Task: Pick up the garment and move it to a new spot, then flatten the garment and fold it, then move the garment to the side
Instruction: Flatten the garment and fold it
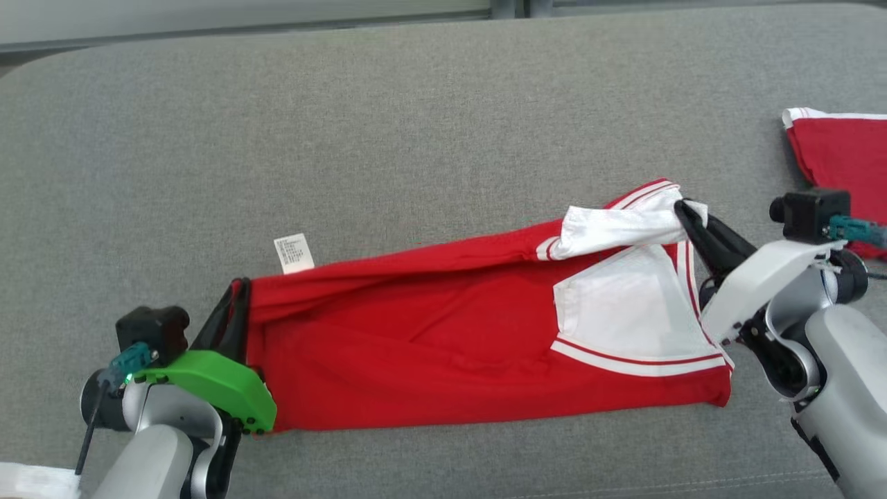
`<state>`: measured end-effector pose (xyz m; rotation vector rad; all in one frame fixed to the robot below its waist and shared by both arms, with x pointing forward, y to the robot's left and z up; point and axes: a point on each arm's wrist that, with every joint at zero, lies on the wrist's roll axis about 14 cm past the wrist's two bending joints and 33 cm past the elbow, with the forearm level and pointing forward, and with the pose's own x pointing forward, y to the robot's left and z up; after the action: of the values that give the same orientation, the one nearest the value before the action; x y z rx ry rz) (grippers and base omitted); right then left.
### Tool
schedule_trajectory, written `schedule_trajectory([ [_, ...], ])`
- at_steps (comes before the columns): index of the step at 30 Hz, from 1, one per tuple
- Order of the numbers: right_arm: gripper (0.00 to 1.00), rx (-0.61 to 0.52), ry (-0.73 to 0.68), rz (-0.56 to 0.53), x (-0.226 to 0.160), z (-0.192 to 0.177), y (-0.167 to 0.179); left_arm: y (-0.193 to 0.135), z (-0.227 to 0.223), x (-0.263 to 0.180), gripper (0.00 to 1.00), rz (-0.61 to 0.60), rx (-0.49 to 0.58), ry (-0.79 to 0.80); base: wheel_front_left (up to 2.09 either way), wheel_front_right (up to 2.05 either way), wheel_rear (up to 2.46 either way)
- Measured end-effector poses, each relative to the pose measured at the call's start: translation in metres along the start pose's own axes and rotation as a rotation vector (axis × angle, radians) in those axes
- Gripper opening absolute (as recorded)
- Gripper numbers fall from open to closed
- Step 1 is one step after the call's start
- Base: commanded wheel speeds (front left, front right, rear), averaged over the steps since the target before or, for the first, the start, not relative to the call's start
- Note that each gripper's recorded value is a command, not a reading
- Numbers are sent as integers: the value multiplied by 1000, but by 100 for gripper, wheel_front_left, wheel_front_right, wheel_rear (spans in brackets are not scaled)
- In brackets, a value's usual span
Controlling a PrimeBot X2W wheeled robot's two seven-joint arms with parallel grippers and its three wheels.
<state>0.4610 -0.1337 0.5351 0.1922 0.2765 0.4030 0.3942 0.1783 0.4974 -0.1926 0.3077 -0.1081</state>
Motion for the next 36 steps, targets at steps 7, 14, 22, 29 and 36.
schedule_trajectory([
  [7, 0, 57, 7, -59, -42, -17, -5, -9, -14, -23, 0, 2, -30, 36, 0, 0, 0],
  [14, 0, 90, 55, -111, -55, -41, -10, -8, -39, -34, 0, 26, -55, 106, 0, 0, 0],
  [22, 5, 101, 104, -140, -57, -65, -13, -3, -68, -40, 0, 56, -84, 195, 0, 0, 0],
  [29, 100, 70, 100, -133, -62, -74, -8, -1, -80, -40, 100, 70, -103, 212, 0, 0, 0],
  [36, 100, 74, 99, -168, -85, -88, -14, -10, -71, -38, 100, 62, -132, 159, 0, 0, 0],
])
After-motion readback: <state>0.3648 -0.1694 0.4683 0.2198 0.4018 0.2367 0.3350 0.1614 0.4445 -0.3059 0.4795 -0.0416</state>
